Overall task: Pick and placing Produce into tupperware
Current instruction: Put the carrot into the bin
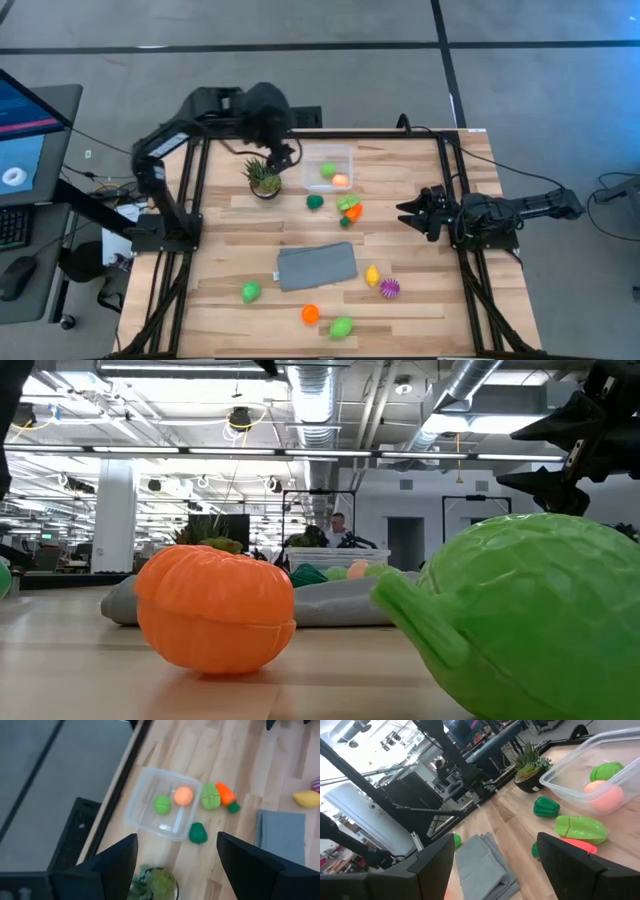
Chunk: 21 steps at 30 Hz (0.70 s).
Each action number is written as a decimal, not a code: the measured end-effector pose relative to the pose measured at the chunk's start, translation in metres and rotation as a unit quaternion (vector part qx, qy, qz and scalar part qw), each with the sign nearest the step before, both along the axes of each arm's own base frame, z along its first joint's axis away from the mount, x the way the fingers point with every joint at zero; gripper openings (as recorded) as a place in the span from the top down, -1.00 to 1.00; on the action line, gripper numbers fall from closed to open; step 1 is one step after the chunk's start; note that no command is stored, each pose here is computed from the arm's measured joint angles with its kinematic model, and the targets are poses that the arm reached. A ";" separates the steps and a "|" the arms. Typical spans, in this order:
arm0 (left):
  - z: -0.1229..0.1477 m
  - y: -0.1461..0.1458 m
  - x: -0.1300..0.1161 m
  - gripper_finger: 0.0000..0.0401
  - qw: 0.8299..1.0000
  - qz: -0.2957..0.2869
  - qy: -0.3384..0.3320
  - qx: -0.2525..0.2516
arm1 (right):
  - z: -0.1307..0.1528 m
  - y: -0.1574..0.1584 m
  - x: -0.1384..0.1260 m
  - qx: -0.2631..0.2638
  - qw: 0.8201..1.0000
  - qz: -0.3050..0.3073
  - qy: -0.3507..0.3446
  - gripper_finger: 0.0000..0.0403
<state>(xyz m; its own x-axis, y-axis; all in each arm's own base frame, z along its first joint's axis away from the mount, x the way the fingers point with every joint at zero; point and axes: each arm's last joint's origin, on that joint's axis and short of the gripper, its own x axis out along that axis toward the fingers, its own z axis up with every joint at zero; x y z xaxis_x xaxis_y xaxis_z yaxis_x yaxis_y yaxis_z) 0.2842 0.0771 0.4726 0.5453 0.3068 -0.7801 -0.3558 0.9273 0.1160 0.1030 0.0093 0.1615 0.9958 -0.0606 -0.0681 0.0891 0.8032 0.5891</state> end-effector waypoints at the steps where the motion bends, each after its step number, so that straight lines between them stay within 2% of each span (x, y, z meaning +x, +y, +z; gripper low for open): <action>1: 0.005 -0.005 -0.007 -0.31 1.000 0.006 -0.006 0.002 | 0.000 0.000 0.000 0.000 1.000 0.000 0.000 -0.52; 4: 0.012 -0.023 -0.025 -0.31 1.000 0.025 -0.001 0.003 | 0.000 0.000 0.000 0.002 1.000 -0.001 -0.001 -0.52; 6: 0.017 -0.034 -0.031 -0.31 0.999 0.039 -0.019 0.004 | 0.000 0.000 0.000 0.028 1.000 -0.003 -0.004 -0.52; 10: 0.016 -0.062 -0.050 -0.31 0.999 0.021 -0.030 -0.011 | 0.000 0.000 0.000 0.051 0.999 -0.003 -0.004 -0.52; 15: -0.018 -0.096 -0.065 -0.31 0.998 0.054 0.006 -0.012 | 0.000 0.000 0.000 0.053 0.999 -0.002 -0.006 -0.52; 19: -0.051 -0.122 -0.084 -0.31 0.996 0.085 0.002 -0.019 | 0.000 0.000 0.000 0.053 0.999 -0.002 -0.006 -0.52; 21: -0.069 -0.135 -0.091 -0.31 0.995 0.099 -0.021 -0.019 | 0.001 0.000 0.000 0.046 0.999 -0.001 -0.007 -0.52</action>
